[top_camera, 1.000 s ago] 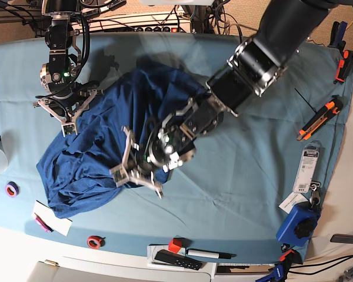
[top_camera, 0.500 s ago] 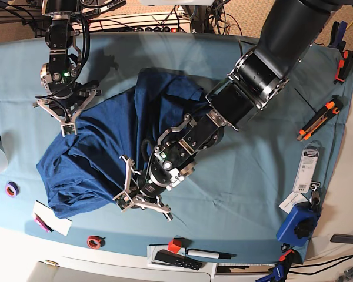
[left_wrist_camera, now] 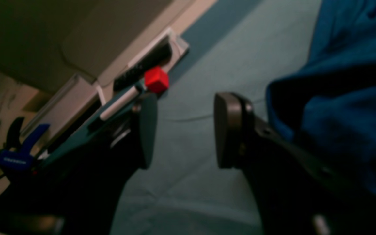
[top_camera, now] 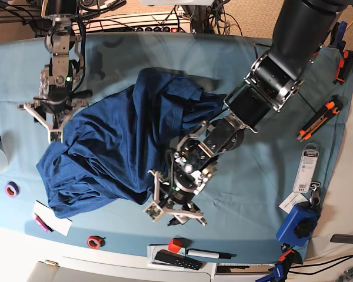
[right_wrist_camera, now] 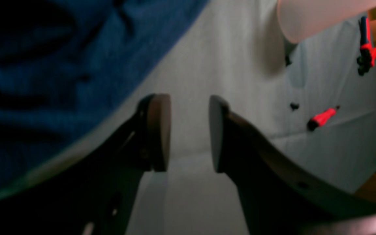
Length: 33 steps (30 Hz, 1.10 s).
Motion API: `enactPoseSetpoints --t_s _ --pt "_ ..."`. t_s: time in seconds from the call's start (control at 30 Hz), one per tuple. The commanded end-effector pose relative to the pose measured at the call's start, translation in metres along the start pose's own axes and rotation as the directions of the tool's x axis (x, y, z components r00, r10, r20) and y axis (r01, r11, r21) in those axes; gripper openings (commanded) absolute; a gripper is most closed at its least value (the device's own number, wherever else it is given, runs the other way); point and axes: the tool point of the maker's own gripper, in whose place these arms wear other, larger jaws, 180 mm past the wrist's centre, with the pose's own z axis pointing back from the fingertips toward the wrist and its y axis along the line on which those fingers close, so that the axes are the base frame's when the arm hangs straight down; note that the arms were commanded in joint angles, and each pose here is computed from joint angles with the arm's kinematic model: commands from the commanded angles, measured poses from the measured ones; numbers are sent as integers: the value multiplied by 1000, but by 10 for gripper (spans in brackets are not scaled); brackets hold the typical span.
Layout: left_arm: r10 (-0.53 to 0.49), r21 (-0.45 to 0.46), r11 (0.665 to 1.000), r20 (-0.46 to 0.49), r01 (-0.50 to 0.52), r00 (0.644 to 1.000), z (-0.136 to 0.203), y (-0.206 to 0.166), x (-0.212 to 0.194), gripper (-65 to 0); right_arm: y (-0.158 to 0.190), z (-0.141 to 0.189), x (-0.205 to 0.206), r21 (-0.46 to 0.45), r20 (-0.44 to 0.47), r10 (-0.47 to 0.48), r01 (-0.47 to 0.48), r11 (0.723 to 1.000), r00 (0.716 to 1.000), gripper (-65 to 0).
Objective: Layout the t-shirt on the table in an organized manner, then fold the t-shirt properly
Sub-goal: 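Grasp the shirt's middle with the left gripper and drag it across the table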
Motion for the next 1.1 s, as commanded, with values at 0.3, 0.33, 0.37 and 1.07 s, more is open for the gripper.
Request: enactPoseSetpoints --t_s 0.3,0.33,0.37,1.07 --pt "35 -351 936 70 -9 997 10 -74 32 -362 -1 -1 32 49 73 -64 61 997 995 -431" --pt "42 -351 936 80 -11 996 9 -76 39 -362 -1 -1 30 50 62 -63 60 997 996 -431" --pt "48 -356 934 90 -13 995 9 -79 47 -362 -1 -1 28 50 55 -61 58 997 997 -431" --pt "64 -395 915 -62 -83 996 -18 -111 -5 -624 31 6 1 111 -3 -77 77 991 997 -431"
